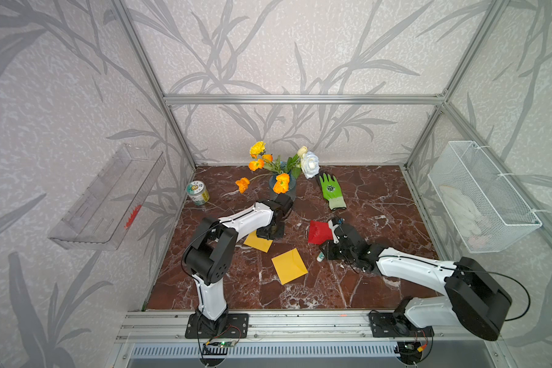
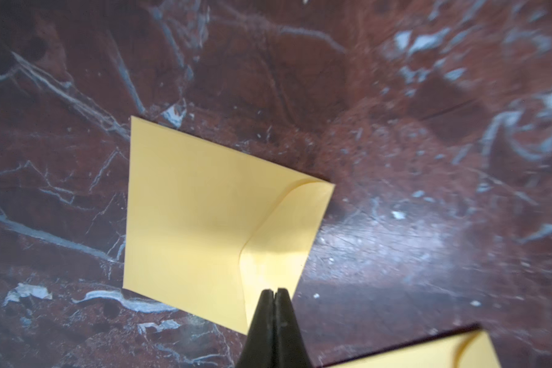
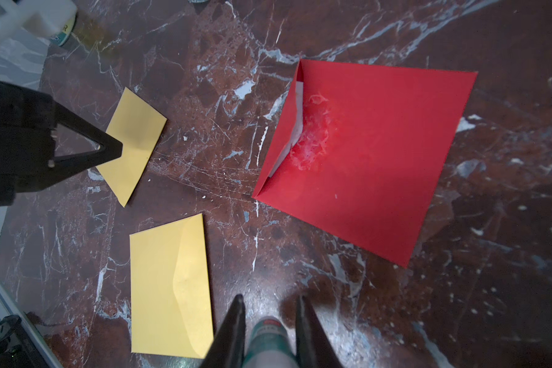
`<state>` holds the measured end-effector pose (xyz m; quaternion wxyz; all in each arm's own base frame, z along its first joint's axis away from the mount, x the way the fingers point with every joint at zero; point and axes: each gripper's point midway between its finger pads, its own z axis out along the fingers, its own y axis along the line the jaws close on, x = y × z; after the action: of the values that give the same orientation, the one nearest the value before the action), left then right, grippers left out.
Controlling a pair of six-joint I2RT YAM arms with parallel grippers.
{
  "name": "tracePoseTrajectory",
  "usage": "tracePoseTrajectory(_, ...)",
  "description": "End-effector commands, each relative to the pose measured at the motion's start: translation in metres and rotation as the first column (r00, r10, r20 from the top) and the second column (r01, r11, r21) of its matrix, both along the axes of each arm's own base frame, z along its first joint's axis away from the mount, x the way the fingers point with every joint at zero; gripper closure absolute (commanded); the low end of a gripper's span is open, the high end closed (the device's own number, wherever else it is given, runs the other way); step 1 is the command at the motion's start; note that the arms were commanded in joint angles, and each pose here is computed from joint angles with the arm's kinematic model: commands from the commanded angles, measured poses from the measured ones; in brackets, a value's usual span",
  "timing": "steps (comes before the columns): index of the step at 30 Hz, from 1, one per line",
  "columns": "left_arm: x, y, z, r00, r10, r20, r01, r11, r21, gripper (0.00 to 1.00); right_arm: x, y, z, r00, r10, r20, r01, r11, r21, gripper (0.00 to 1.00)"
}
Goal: Seal the envelope with a glue stick
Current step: Close the envelope at the center of the board.
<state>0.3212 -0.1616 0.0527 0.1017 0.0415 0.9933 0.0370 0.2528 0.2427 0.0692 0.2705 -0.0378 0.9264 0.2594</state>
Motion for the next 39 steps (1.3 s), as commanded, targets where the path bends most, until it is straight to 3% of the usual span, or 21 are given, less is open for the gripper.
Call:
tracePoseTrajectory(1,0.005,-0.014,0.021,1.000,0.002,0.018,0.000,0.992,-0.123,0.96,-0.001,-0.003,0.007,1.000,-0.006,0.026,0.006,1.000,0.001,1.00)
tracePoseTrajectory(4,0.007,-0.014,0.014,1.000,0.019,0.008,-0.018,0.988,-0.151,0.98,0.000,-0.004,0.008,1.000,-0.008,0.028,0.008,1.000,-0.001,1.00)
tracePoseTrajectory(14,0.022,0.001,-0.015,0.998,0.054,0.009,-0.053,0.994,-0.100,1.00,0.000,-0.007,0.007,0.999,-0.015,0.030,0.016,1.000,-0.011,1.00)
tracePoseTrajectory(28,0.011,0.017,-0.058,0.995,0.073,-0.066,-0.074,0.997,-0.023,1.00,0.001,-0.007,0.006,1.000,-0.017,0.024,0.017,1.000,-0.022,1.00)
tracePoseTrajectory(36,-0.015,0.027,-0.091,0.982,0.105,-0.160,-0.110,0.994,-0.021,1.00,0.000,-0.009,0.007,0.999,-0.019,0.025,0.020,1.000,-0.025,1.00)
tracePoseTrajectory(39,-0.016,0.029,-0.089,0.982,0.095,-0.163,-0.098,0.995,-0.014,1.00,0.000,-0.007,0.010,1.000,-0.013,0.029,0.013,1.000,-0.018,1.00)
